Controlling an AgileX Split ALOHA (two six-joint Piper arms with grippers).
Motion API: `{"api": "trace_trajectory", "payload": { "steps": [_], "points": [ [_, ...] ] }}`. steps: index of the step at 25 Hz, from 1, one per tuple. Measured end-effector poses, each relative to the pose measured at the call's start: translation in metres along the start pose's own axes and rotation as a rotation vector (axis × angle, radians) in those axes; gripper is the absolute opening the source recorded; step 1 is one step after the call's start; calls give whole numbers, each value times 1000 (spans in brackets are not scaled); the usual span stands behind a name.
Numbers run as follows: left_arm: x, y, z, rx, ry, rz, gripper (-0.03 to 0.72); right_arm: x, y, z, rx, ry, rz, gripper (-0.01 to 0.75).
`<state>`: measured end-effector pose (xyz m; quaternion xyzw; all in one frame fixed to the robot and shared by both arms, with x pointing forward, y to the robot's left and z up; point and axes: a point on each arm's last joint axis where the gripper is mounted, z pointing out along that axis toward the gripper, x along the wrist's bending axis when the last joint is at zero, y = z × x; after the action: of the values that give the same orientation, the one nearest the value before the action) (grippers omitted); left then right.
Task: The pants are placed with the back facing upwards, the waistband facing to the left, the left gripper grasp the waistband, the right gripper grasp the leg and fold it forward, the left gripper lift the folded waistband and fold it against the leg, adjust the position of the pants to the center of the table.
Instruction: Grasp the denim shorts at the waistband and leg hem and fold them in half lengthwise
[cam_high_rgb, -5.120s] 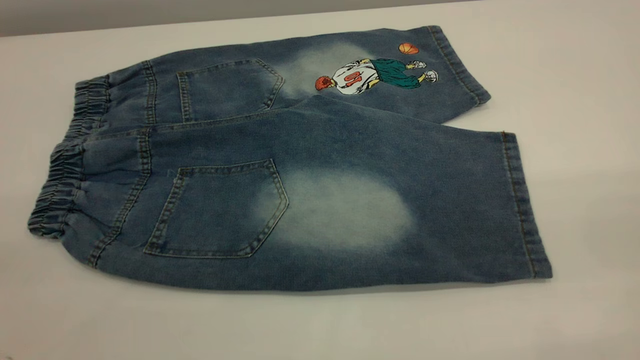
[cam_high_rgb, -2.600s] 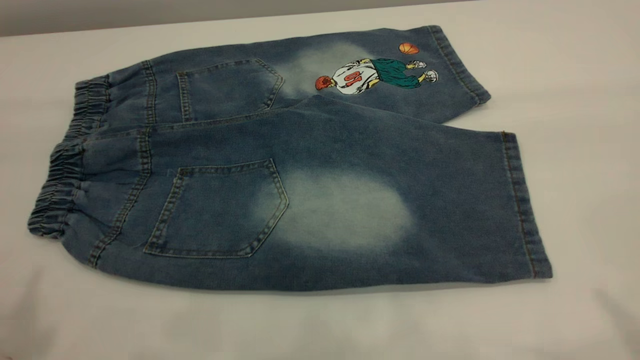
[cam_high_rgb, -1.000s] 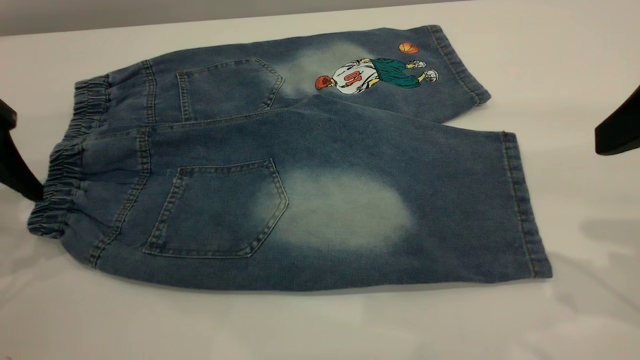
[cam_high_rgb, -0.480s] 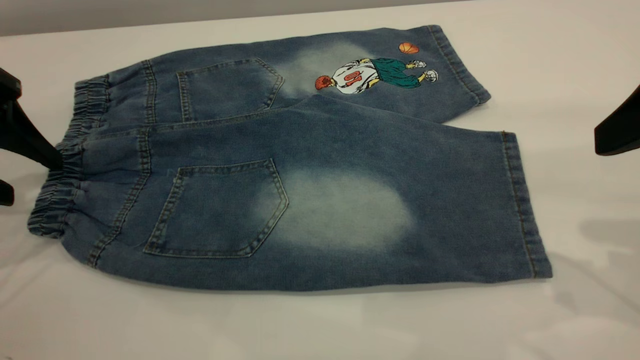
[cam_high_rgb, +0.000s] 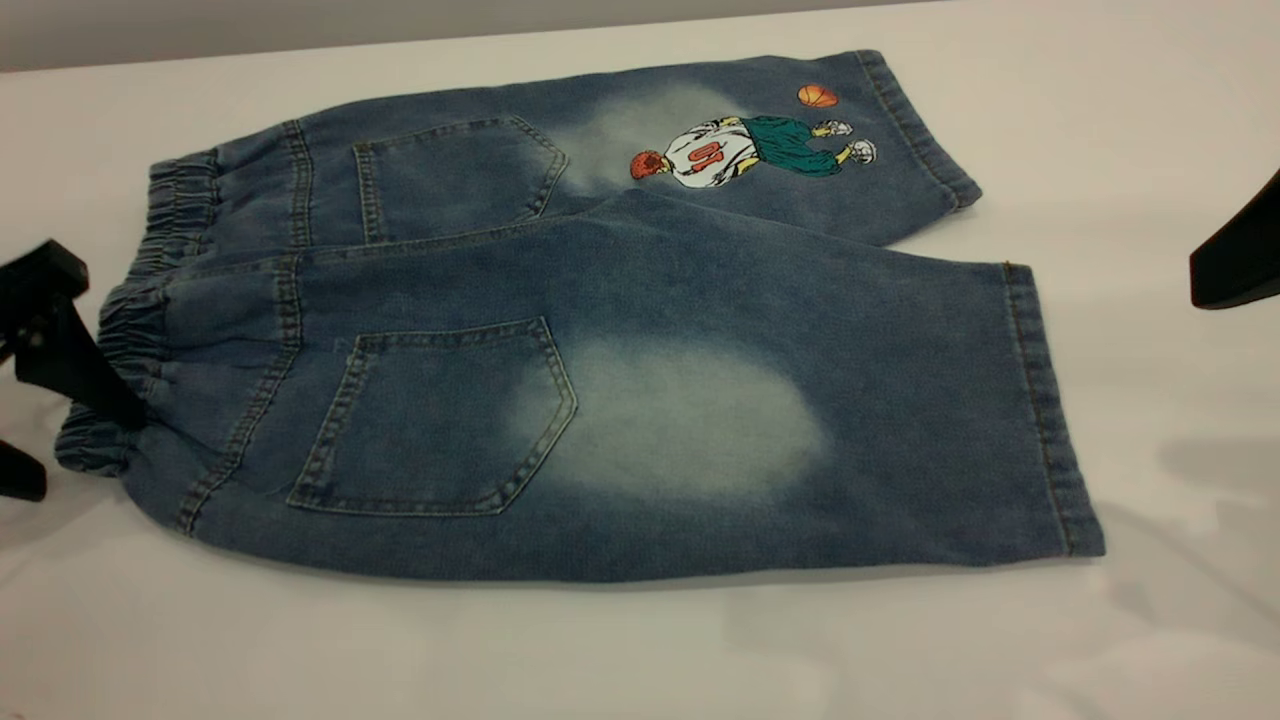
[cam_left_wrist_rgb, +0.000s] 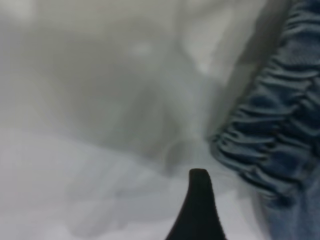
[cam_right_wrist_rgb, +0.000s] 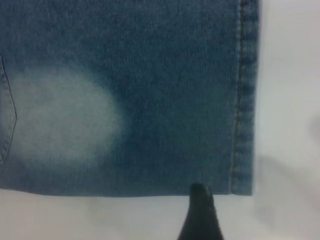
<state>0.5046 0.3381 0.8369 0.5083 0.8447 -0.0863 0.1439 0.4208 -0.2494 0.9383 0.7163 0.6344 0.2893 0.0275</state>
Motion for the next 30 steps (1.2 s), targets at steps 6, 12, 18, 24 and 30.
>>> {"api": "trace_trajectory", "payload": {
  "steps": [6, 12, 18, 24, 30],
  "points": [
    [4, 2, 11, -7, 6, -33, 526, 0, 0, 0, 0, 0, 0, 461],
    [0, 4, 14, -29, -46, -36, 524, 0, 0, 0, 0, 0, 1, 461],
    [0, 7, 15, -65, -49, -55, 415, 0, -1, 0, 7, 5, 2, 461],
    [1, 7, 15, -75, -39, -61, 123, 1, -1, 0, 16, 11, 4, 461],
    [-8, 6, 3, -73, -99, -38, 122, -2, -15, 12, 145, 25, 54, 461]
  ]
}}
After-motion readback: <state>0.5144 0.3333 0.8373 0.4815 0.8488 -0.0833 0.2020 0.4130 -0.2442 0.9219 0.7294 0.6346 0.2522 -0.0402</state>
